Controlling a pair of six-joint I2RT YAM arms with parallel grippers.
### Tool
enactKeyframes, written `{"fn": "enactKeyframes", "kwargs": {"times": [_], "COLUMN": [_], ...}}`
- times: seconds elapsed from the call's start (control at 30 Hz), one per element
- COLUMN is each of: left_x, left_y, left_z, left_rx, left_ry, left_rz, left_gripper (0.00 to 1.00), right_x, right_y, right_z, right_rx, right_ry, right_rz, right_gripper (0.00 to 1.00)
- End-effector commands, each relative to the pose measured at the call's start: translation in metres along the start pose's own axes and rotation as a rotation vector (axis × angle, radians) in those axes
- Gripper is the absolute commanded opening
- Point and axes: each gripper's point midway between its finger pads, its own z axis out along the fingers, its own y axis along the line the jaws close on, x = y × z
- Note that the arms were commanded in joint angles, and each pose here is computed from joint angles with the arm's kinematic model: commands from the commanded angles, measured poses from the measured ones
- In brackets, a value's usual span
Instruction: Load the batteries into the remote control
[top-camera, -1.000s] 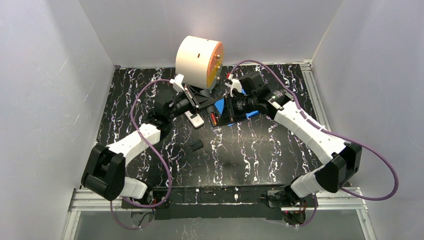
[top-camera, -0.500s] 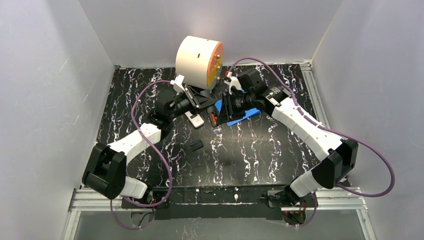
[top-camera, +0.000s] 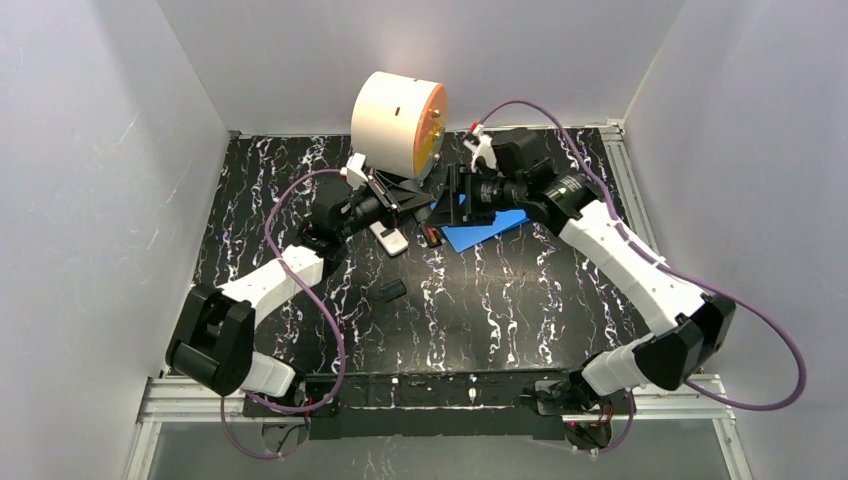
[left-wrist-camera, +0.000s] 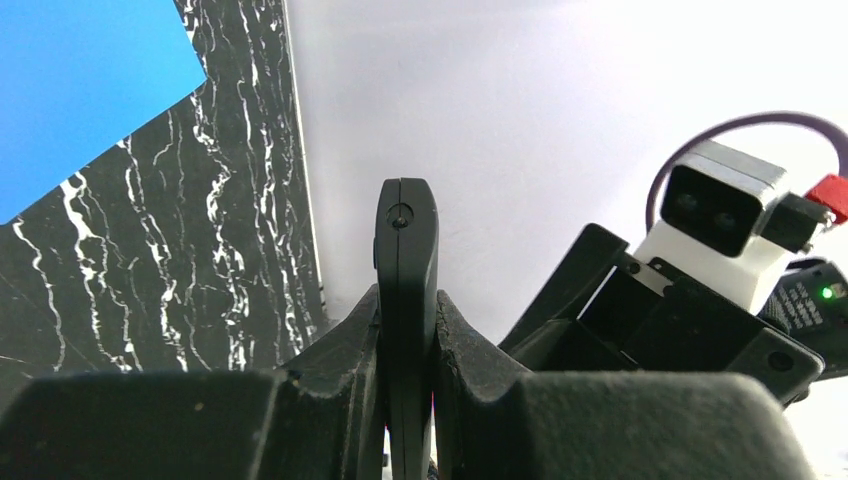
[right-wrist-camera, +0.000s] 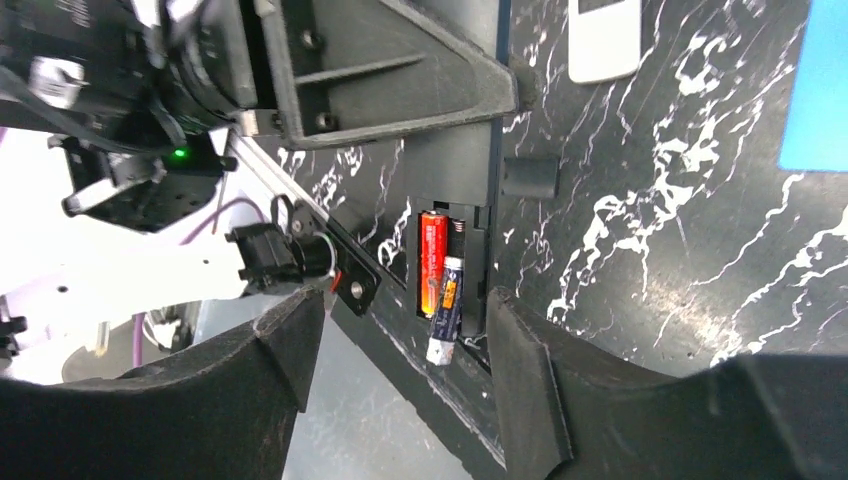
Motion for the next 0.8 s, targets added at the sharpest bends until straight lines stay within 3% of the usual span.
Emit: {"fn": "enactKeyframes", "kwargs": {"times": [0.0,0.17,0.3,0.5,0.77], "left_x": [-0.011,-0.024,-0.038,-0.048,-0.061], "left_y": [-0.031,-0.051,-0.068,-0.086,-0.1], "left_z": [0.001,0.002,0.001,0.005,0.004], "left_rx": [0.063,0.095,0.127,0.162,0.262], "left_ry": [-0.04,-0.087,-0.146,-0.148,-0.168], "left_rz": [-0.076,-0.181,-0.295,-0.419,-0.54], "left_gripper": [0.0,0.0,0.0,0.0,0.0], "right_x": [-0.033,-0.053,-0.069,-0.088,-0.093], "right_y": [0.021,0.027,0.033,0.056,0.059], "right_z": [-0.03,-0.051,-0.066,-0.078,-0.075], "right_rx": [-0.063,-0.135,-0.291,-0.438,-0.512], "right_ry": [-0.196,-0.418,-0.632,-0.752,-0.766], "right_rz": [0.033,0.12,0.214,0.228,0.322], "right_gripper": [0.71,0.87,0.89,0.91,0.92]}}
